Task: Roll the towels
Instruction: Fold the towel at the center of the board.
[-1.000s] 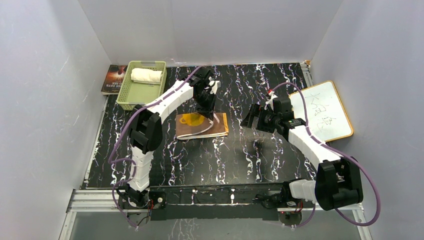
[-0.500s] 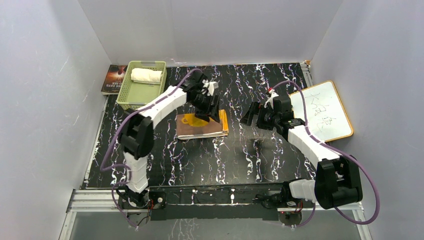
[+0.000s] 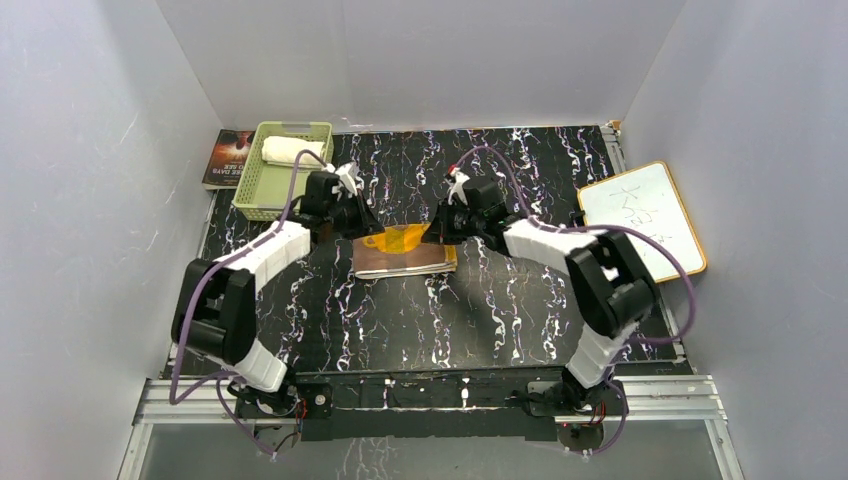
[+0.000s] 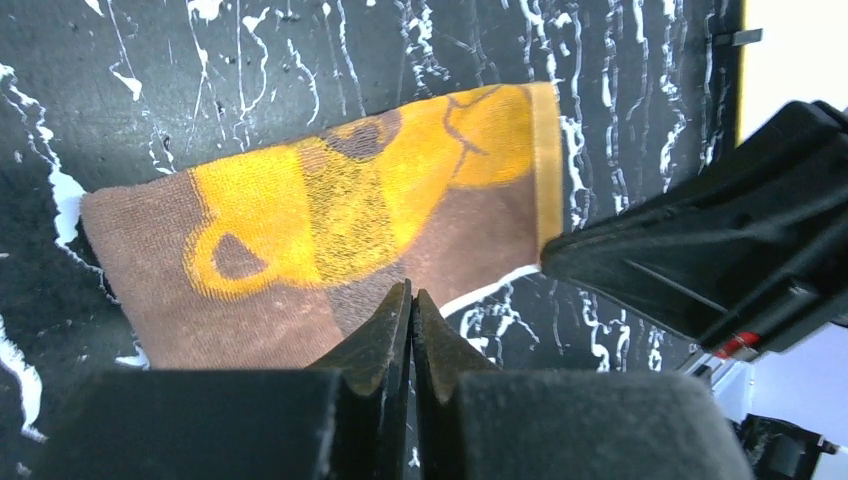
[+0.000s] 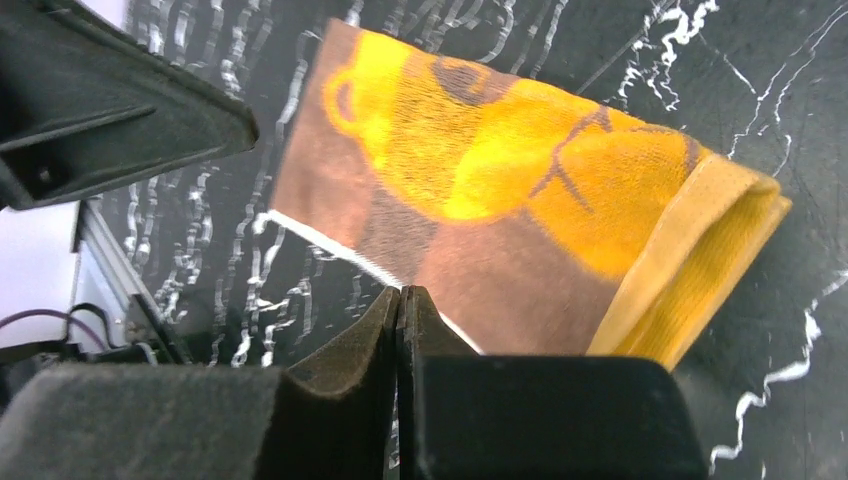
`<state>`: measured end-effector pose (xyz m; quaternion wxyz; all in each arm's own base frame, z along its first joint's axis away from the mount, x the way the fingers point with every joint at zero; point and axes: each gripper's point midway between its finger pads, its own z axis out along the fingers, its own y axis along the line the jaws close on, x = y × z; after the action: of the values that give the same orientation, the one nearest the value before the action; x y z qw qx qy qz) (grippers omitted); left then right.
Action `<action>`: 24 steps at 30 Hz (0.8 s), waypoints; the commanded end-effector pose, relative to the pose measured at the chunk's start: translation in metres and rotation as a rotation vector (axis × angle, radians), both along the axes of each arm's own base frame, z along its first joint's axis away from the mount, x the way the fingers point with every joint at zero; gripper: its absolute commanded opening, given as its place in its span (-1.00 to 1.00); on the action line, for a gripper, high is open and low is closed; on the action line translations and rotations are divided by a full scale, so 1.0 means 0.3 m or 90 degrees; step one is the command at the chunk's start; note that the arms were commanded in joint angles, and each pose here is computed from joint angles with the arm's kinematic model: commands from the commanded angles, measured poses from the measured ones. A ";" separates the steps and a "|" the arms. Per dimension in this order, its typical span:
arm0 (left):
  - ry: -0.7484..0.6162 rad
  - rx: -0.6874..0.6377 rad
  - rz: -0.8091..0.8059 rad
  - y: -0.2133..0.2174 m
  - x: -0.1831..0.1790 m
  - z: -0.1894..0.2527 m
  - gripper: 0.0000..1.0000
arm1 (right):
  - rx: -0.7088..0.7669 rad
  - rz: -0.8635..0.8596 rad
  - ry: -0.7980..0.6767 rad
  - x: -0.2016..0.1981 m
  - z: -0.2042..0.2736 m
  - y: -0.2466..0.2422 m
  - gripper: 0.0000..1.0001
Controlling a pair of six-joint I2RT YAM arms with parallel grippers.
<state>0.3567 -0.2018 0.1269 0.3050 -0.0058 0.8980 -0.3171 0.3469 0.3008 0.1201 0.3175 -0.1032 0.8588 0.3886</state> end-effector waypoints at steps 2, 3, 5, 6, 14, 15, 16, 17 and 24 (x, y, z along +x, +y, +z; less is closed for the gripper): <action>-0.067 -0.054 0.040 0.002 0.097 -0.066 -1.00 | 0.017 0.033 -0.014 0.091 -0.092 0.067 -1.00; -0.070 -0.054 0.054 0.014 0.107 -0.097 -1.00 | 0.015 0.035 -0.023 0.104 -0.111 0.064 -1.00; -0.053 -0.034 0.086 0.057 0.106 -0.178 -1.00 | 0.021 0.037 -0.025 0.125 -0.151 0.038 -1.00; -0.046 -0.027 0.104 0.081 0.101 -0.210 -1.00 | 0.030 0.042 -0.022 0.126 -0.166 0.027 -1.00; 0.042 0.024 0.199 0.216 -0.041 -0.415 -1.00 | 0.031 0.046 0.047 0.096 -0.322 -0.071 -1.00; 0.050 0.025 0.206 0.223 -0.060 -0.429 -1.00 | 0.022 0.053 0.052 0.098 -0.341 -0.073 -1.00; 0.056 0.023 0.214 0.229 -0.080 -0.438 -1.00 | 0.007 0.058 0.057 0.102 -0.362 -0.080 -1.00; 0.060 0.018 0.224 0.232 -0.098 -0.442 -1.00 | -0.012 0.063 0.058 0.115 -0.378 -0.084 -1.00; 0.053 -0.033 0.286 0.171 -0.215 -0.391 -1.00 | -0.121 0.139 0.074 0.213 -0.457 -0.085 -1.00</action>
<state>0.3200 -0.1491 0.0184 0.3368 -0.1816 0.8766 -0.2918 0.4089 0.2946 0.0283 0.2604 -0.1605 0.8565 0.4158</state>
